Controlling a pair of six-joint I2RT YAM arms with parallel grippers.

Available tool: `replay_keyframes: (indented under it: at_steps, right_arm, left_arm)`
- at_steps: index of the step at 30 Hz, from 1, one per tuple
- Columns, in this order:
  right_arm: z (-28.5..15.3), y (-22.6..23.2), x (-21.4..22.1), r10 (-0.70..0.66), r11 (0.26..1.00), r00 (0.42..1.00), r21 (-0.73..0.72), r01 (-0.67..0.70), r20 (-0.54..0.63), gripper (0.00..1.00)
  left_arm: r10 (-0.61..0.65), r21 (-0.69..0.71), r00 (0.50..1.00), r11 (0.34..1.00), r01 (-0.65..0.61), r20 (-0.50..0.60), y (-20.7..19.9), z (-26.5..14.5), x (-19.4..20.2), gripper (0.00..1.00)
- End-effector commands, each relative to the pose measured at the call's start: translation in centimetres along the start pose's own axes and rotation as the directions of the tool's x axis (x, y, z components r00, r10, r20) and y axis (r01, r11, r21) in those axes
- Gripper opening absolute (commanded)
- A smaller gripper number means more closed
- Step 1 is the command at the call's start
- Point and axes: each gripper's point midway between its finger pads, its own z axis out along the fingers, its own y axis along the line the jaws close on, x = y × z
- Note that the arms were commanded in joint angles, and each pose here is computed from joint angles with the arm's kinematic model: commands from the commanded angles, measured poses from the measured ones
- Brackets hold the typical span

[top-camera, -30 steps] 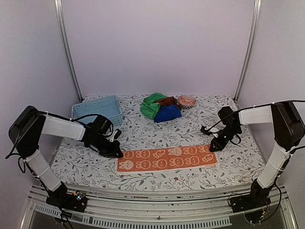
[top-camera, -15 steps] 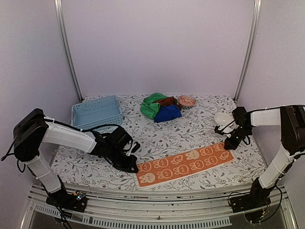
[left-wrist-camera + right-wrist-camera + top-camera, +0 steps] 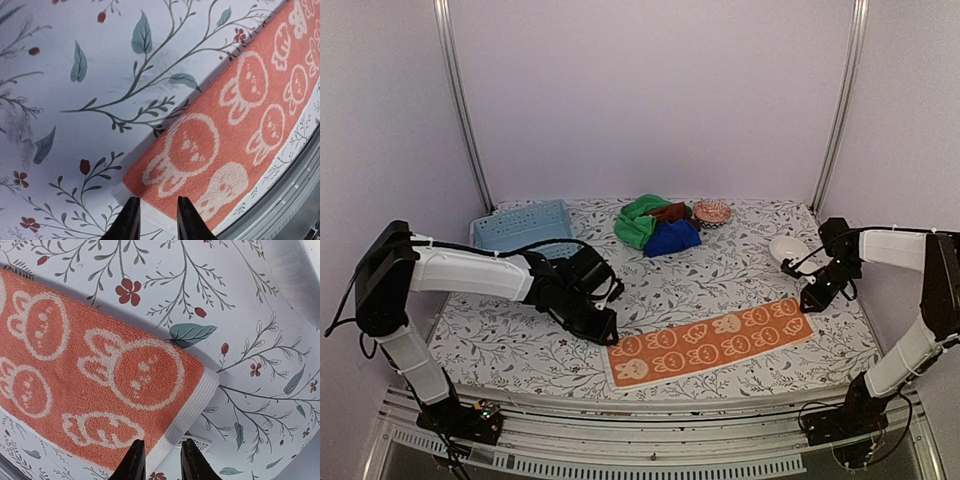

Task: Roll the towels
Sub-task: Adjust the towel at the center of the board.

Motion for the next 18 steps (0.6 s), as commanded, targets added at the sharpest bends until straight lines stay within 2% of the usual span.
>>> replay_keyframes:
  at_steps: [1, 11, 18]
  right_arm:
    - [-1.0, 0.4, 0.4, 0.104, 0.994, 0.994, -0.026, -0.105, -0.013, 0.26]
    - [0.0, 0.6, 0.8, 0.232, 0.967, 0.971, -0.098, -0.236, -0.053, 0.26]
    - [1.4, 0.0, 1.3, 0.283, 0.951, 0.954, -0.098, -0.292, -0.096, 0.27]
  left_arm:
    - [0.076, 0.0, 0.997, 0.997, -0.076, 0.028, -1.5, -0.6, -1.4, 0.29]
    - [0.174, 0.057, 0.985, 0.983, -0.174, -0.004, -3.9, 1.8, 0.7, 0.26]
    - [0.192, 0.034, 0.98, 0.981, -0.191, -0.058, -3.0, 3.1, 2.5, 0.24]
